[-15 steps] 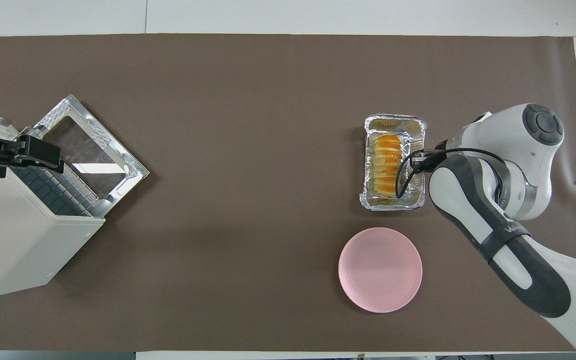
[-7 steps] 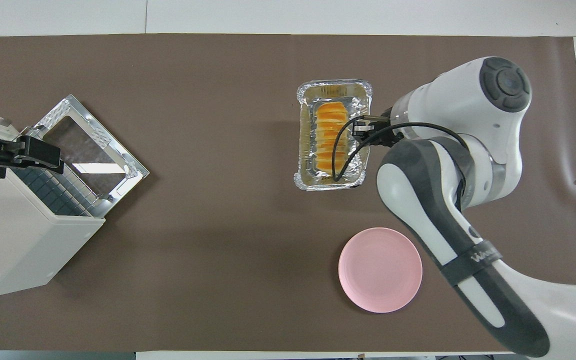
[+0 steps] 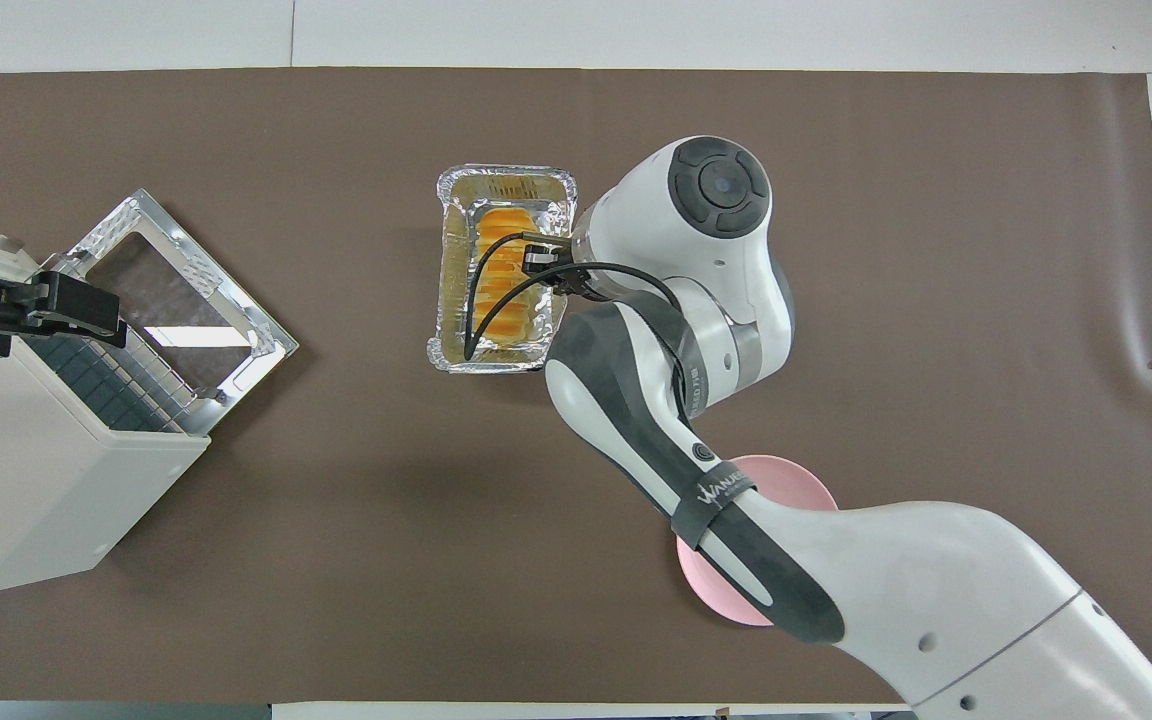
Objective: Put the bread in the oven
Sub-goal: 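Carry the foil tray with the right gripper toward the left gripper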
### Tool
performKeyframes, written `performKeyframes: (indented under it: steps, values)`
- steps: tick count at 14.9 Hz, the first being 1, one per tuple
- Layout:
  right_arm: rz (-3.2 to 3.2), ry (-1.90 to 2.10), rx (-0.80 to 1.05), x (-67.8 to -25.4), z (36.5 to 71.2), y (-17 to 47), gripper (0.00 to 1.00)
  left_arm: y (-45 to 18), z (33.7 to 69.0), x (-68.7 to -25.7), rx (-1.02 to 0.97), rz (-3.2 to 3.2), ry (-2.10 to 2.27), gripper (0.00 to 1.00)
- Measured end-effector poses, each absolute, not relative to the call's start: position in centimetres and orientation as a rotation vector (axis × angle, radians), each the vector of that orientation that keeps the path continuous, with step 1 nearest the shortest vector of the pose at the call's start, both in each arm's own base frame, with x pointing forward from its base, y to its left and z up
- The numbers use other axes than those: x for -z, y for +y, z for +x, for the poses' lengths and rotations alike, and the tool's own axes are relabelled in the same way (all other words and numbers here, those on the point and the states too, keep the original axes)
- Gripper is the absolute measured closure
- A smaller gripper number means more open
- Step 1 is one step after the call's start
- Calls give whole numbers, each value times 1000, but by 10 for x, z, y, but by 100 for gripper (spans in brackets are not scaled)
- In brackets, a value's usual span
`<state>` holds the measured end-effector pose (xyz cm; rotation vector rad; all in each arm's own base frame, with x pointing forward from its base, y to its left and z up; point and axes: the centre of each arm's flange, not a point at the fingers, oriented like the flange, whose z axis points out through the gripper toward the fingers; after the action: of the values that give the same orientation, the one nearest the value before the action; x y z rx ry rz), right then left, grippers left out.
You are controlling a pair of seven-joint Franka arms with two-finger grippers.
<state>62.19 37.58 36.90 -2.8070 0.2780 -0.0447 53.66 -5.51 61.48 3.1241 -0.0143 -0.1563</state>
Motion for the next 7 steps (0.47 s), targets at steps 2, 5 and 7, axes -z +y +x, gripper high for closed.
performKeyframes:
  steps: [2, 5, 7]
  values:
    - [-2792, 317, 40, -345, 621, 401, 98, -54, 537, -615, 156, 3124, -11, 0]
    - [-2773, 345, 27, -332, 611, 439, 98, -53, 537, -613, 160, 3124, -9, 0]
    - [-2752, 339, 65, -329, 606, 455, 98, -53, 537, -613, 159, 3124, -8, 0]
